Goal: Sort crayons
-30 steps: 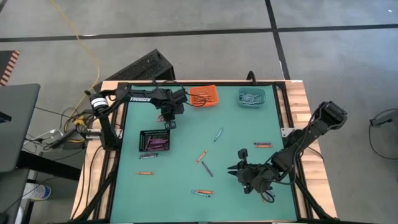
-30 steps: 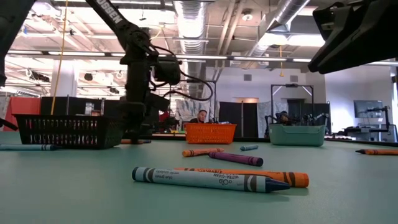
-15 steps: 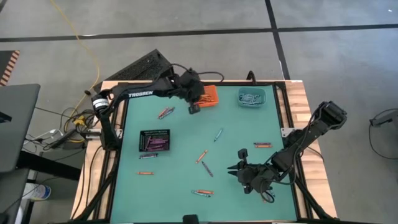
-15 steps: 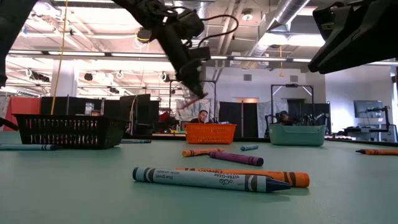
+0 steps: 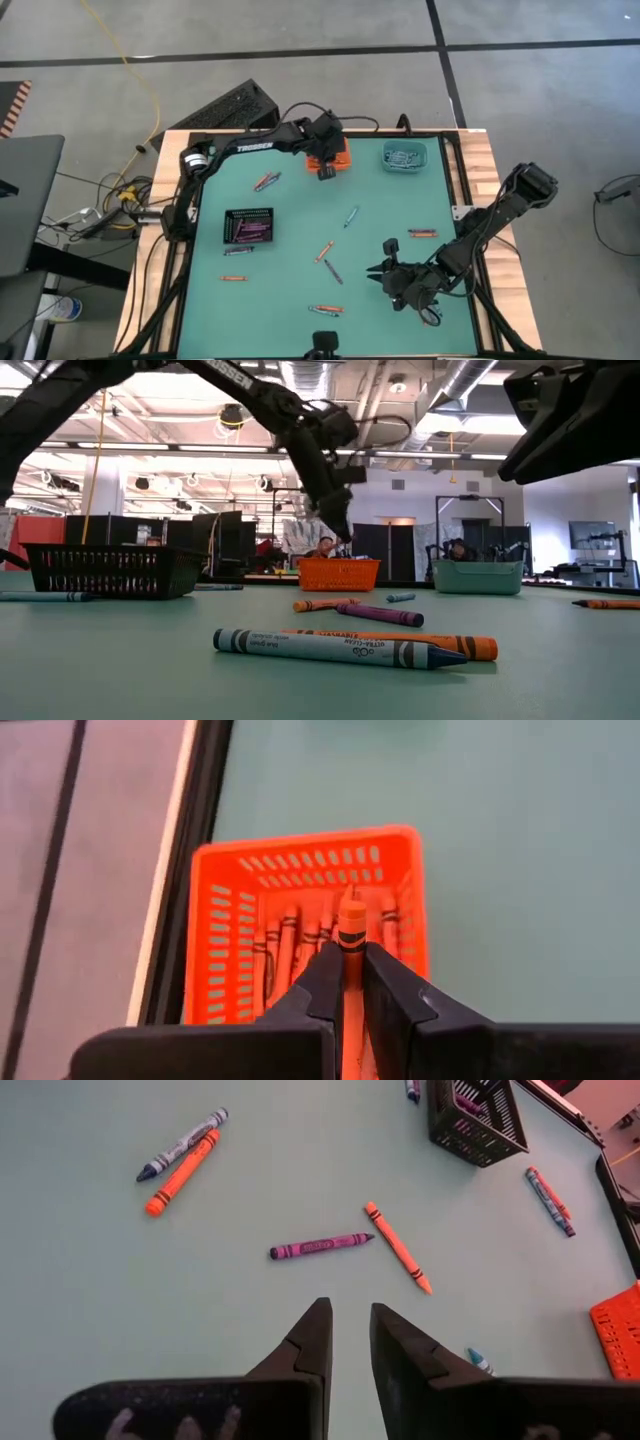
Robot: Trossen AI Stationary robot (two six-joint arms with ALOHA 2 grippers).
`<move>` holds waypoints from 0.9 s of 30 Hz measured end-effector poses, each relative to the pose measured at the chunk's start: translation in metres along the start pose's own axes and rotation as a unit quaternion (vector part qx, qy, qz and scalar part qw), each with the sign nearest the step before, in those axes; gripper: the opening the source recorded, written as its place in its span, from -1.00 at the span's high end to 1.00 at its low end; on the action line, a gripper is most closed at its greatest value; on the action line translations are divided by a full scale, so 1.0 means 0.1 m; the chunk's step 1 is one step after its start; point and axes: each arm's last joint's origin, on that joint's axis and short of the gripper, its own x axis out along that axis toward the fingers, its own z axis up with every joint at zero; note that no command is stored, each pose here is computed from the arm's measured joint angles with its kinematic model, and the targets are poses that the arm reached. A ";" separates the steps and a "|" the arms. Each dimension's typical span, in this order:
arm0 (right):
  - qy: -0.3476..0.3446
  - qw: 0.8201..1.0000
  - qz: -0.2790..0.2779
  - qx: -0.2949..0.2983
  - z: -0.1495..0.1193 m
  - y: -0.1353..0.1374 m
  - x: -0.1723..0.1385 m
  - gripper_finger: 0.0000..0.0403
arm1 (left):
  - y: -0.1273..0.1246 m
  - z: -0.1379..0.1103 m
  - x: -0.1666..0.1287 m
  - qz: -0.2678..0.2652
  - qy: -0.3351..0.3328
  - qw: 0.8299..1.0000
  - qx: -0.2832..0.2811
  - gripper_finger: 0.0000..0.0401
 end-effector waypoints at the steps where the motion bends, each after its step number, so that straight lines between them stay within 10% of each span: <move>1: 0.001 1.000 0.000 -0.001 0.00 0.00 0.00 0.66 | 0.00 -0.01 0.04 0.001 0.010 1.000 0.001 0.94; 17: 0.010 1.000 -0.001 0.007 -0.02 0.00 0.00 0.66 | 0.00 0.01 0.06 0.041 0.068 0.997 0.007 0.53; 27: 0.014 1.000 -0.001 0.013 -0.03 0.00 0.00 0.66 | -0.11 0.22 -0.68 -0.011 0.212 0.974 -0.074 0.48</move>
